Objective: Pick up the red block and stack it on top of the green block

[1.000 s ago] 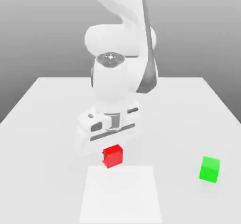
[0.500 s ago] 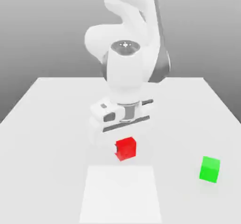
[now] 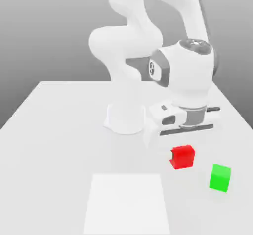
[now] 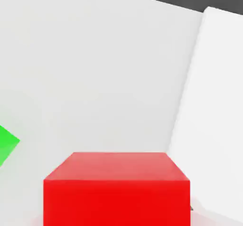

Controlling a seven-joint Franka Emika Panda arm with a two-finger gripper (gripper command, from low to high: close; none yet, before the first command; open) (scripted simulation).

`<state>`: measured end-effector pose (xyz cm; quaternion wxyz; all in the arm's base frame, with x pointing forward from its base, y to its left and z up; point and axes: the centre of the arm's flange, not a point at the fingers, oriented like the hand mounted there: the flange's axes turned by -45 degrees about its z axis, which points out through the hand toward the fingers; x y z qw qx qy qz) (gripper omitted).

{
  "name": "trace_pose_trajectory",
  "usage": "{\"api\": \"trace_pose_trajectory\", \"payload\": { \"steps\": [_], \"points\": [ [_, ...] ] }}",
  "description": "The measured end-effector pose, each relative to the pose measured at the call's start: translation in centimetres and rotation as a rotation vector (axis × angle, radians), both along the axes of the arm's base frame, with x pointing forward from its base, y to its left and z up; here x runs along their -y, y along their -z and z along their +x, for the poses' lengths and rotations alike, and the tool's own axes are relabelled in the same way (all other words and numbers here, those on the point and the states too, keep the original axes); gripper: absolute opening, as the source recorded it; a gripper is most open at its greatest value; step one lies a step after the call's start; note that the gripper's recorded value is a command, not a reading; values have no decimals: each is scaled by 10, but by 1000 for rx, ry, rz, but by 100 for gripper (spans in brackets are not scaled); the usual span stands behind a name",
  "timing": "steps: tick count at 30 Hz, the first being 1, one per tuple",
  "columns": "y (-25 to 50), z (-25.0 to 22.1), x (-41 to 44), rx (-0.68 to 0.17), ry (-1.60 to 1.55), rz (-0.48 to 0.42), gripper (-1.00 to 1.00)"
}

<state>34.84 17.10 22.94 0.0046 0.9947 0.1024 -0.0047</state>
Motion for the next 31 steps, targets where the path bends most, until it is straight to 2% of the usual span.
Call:
{"api": "trace_pose_trajectory", "payload": {
  "steps": [12,19,28,29,31],
  "points": [
    [-17,-26,-105,13,170,13,-100],
    [-4,-13,-100,24,210,25,-100],
    [45,-20,-99,13,203,13,-100],
    [49,-21,-99,12,202,12,100],
    [49,-21,-99,12,202,12,100]
  ]
}}
